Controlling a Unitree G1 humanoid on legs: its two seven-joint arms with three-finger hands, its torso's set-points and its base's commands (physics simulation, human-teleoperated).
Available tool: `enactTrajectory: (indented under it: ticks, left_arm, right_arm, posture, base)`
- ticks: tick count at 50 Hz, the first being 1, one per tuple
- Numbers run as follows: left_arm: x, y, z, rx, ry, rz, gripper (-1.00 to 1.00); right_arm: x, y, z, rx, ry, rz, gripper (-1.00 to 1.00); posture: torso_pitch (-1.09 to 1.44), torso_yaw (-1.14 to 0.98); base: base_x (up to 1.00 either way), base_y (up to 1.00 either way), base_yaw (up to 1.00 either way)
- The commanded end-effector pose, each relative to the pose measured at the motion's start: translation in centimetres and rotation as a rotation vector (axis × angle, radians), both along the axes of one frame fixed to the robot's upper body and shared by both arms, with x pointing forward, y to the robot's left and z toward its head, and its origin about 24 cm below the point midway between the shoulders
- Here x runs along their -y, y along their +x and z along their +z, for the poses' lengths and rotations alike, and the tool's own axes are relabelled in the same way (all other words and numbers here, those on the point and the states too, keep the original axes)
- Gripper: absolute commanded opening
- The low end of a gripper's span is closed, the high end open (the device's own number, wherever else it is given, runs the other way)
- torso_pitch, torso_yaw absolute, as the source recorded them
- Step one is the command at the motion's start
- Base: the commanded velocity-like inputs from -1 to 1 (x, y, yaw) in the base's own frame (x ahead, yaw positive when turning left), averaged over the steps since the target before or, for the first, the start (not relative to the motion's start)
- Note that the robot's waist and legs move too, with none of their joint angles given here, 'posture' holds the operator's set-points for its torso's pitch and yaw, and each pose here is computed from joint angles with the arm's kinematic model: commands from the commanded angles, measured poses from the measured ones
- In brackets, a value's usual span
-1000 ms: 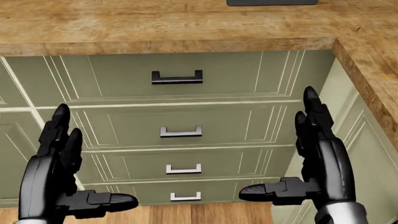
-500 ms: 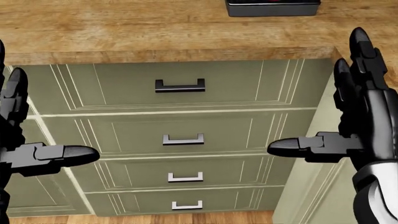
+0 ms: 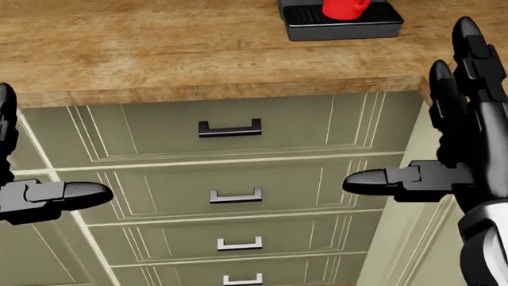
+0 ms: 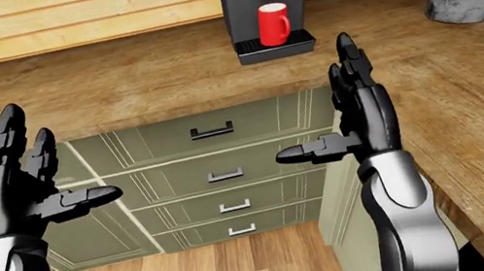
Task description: Pick the mug from under the coffee machine dispenser and place it on the counter.
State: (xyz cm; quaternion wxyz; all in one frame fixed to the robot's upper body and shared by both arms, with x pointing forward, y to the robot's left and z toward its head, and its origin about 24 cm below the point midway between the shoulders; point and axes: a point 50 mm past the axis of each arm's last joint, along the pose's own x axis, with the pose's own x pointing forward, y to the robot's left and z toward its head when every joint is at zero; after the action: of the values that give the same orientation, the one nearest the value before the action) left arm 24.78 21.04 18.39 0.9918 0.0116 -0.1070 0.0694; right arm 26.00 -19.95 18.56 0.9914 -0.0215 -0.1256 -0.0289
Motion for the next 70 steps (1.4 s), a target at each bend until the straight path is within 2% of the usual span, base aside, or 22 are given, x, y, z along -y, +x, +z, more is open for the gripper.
enactTrajectory:
  ticks: [1,38,56,70]
  left_arm:
    - [0.6,-0.3,1.7,0.095,0.014,-0.029,1.0]
    - [0.0,-0.8,2.4,0.114,0.019,-0.01,1.0]
    - [-0.5,-1.1,3.3,0.133,0.024,0.01,1.0]
    - [-0.7,-1.4,3.6,0.141,0.028,0.014,1.0]
  right_arm:
    - [0.2,-0.4,1.8,0.092,-0.012,-0.013,1.0]
    - [-0.3,-1.2,2.6,0.096,0.008,0.013,1.0]
    - [0.7,-1.1,3.9,0.123,0.004,-0.021,1.0]
    - [1.2,-1.0,4.7,0.144,0.046,-0.053,1.0]
  posture:
    - [0.0,0.0]
    - [0.0,0.0]
    - [0.0,0.0]
    - [0.0,0.0]
  base:
    - [0.34,0.0,0.0]
    - [0.33,0.0,0.0]
    - [0.14,0.0,0.0]
    - [0.0,0.0,0.0]
